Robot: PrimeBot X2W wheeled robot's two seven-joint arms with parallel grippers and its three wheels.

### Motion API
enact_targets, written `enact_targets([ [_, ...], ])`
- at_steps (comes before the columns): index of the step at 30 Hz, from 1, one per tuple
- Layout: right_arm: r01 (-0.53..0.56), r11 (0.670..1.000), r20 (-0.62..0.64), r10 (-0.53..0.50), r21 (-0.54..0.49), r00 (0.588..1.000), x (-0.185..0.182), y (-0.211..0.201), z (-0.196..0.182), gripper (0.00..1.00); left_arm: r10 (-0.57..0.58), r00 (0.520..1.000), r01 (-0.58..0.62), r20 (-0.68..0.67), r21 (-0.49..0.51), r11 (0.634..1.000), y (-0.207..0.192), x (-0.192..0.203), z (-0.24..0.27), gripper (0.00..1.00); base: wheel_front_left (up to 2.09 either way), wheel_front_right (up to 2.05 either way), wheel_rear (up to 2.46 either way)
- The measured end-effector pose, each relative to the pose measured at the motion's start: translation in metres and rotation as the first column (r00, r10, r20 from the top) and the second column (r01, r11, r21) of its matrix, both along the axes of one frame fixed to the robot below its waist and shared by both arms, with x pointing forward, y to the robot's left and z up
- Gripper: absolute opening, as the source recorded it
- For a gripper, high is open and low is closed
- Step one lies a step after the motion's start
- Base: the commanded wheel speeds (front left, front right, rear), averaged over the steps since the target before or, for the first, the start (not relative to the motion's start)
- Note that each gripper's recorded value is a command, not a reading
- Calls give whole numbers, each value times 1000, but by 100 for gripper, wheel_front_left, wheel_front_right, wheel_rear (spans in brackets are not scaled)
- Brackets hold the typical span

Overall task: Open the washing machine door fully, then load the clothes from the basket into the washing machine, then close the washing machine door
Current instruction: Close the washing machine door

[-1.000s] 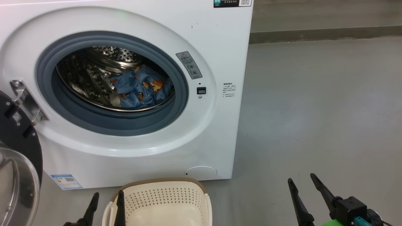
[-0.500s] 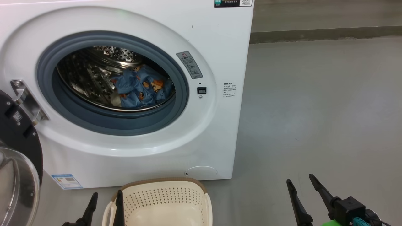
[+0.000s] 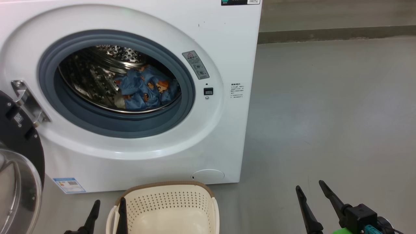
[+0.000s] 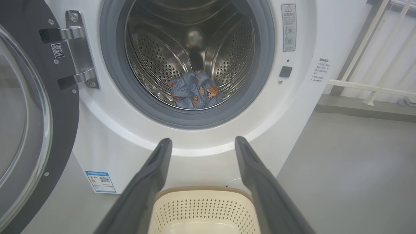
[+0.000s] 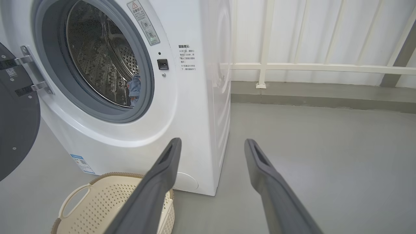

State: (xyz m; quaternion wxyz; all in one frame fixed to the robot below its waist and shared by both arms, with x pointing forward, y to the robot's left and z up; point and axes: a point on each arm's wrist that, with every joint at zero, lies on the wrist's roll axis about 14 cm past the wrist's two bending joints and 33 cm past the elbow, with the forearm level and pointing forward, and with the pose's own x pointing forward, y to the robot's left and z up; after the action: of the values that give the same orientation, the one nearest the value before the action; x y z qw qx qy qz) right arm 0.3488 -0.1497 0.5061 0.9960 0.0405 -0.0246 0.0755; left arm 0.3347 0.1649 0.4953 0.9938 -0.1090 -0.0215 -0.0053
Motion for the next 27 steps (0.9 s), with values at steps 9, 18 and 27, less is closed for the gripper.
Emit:
enact_targets([
  [9, -2, 1000, -6, 2, 0, 1000, 1, 1, -2, 100, 3, 1000, -3, -7, 0, 1000, 1, 0, -2, 100, -172, 172, 0],
  [18, -4, 1000, -18, 4, -1, 1000, 2, 1, -6, 100, 5, 1000, -5, -12, -2, 1000, 2, 0, -4, 100, -171, 171, 0],
  [27, -4, 1000, -29, 4, -1, 1000, 1, 1, -9, 100, 4, 1000, -4, -13, 2, 1000, 1, 0, -4, 100, -64, 64, 0],
])
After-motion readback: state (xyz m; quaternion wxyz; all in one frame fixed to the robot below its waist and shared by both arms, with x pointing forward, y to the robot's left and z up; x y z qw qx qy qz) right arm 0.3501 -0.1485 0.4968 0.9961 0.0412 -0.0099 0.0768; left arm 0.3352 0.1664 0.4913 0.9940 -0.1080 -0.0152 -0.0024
